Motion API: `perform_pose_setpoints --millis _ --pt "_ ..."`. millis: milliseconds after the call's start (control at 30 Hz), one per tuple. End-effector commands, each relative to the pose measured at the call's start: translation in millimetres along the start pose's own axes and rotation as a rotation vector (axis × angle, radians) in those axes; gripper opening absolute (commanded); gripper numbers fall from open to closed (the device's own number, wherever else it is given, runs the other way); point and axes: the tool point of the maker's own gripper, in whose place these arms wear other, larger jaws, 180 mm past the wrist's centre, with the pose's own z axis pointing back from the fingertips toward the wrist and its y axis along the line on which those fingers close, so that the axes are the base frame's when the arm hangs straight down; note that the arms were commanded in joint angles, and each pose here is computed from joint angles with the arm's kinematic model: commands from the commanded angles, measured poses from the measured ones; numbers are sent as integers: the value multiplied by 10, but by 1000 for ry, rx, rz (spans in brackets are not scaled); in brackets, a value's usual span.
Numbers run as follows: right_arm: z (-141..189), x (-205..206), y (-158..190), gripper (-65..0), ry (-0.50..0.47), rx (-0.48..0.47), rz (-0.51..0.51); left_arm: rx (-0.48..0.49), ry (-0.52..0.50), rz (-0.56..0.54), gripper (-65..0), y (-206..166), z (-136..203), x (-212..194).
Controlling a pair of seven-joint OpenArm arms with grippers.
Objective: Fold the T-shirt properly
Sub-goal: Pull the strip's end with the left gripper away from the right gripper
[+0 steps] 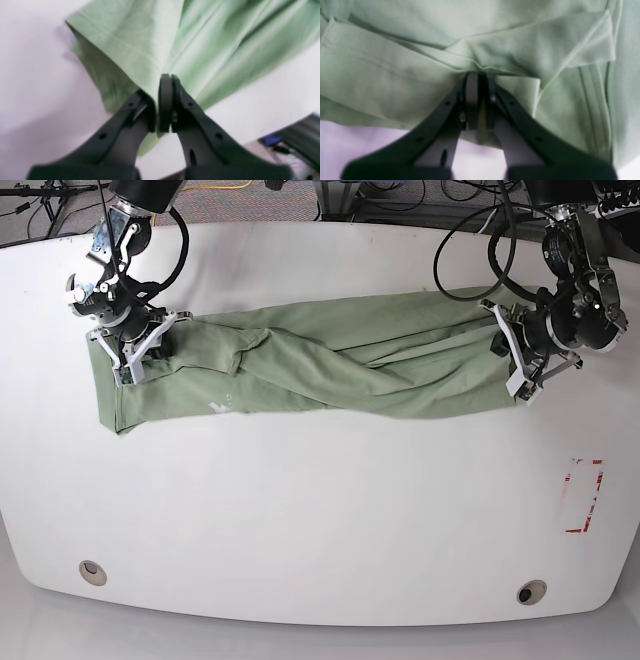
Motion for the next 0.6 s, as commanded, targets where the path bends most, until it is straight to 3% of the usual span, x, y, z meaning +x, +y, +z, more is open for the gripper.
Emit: perform_pose_setpoints --millis 0,300,567 --pt "17 -15 -45 -610 22 -16 14 20 -11 -34 -650 18 94 -6" --pt "14 -10 -47 -610 22 -15 15 -37 44 -33 -650 -59 117 -278" --pt "14 -10 -47 -610 22 -15 15 -31 110 -37 -650 -33 148 -508"
